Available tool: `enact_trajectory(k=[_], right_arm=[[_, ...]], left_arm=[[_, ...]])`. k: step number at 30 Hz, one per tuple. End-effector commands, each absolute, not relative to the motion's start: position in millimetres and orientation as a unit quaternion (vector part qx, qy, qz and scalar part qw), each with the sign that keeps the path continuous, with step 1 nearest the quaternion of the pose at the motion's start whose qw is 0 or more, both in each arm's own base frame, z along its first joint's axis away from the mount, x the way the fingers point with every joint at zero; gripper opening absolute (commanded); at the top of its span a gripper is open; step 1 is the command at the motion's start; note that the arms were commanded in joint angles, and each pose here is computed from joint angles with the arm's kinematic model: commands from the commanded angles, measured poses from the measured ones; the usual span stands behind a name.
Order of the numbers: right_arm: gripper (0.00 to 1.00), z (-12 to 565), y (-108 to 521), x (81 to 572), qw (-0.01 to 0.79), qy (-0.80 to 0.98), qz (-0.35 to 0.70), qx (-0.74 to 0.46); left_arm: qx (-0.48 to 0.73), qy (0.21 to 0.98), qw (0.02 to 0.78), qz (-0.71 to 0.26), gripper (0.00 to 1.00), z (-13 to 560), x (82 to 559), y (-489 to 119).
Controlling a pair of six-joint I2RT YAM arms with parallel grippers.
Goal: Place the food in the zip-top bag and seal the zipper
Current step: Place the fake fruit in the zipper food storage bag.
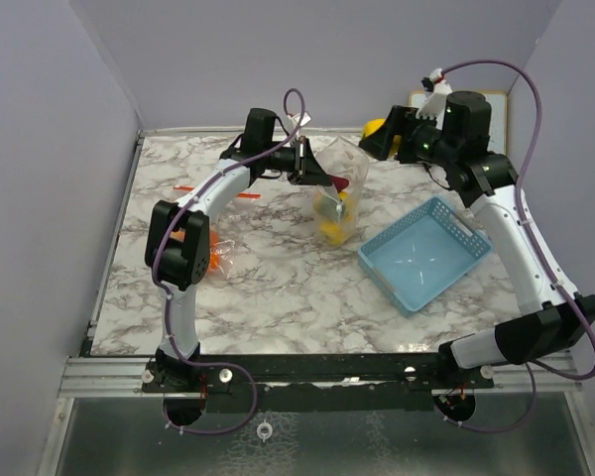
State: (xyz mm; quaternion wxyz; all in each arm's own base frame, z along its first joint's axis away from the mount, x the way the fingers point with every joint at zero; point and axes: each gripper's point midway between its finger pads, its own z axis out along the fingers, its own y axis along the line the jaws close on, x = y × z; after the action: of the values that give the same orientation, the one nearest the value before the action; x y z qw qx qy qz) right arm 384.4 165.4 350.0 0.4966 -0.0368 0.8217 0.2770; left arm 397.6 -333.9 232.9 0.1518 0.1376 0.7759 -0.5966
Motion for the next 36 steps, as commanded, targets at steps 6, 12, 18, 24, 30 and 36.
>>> enact_trajectory(k=[6,12,18,24,30,36], right_arm=[[0.47,336,247,408,0.458,0.794,0.374,-0.142],[0.68,297,226,414,0.452,0.835,0.299,-0.094],[1.00,297,218,407,0.444,0.844,0.272,-0.126],[1.00,303,202,400,0.463,0.844,0.233,-0.137],[0.99,343,211,392,0.503,0.799,0.249,-0.214],[0.91,338,246,358,0.466,0.758,0.346,-0.299]], left_arm=[[0.188,0.754,0.172,-0.605,0.00,269,380,-344],[0.199,0.758,0.178,-0.595,0.00,274,379,-342],[0.203,0.757,0.176,-0.595,0.00,272,379,-342],[0.217,0.748,0.176,-0.601,0.00,277,378,-342],[0.252,0.707,0.155,-0.642,0.00,288,374,-342],[0.284,0.654,0.137,-0.688,0.00,302,377,-335]])
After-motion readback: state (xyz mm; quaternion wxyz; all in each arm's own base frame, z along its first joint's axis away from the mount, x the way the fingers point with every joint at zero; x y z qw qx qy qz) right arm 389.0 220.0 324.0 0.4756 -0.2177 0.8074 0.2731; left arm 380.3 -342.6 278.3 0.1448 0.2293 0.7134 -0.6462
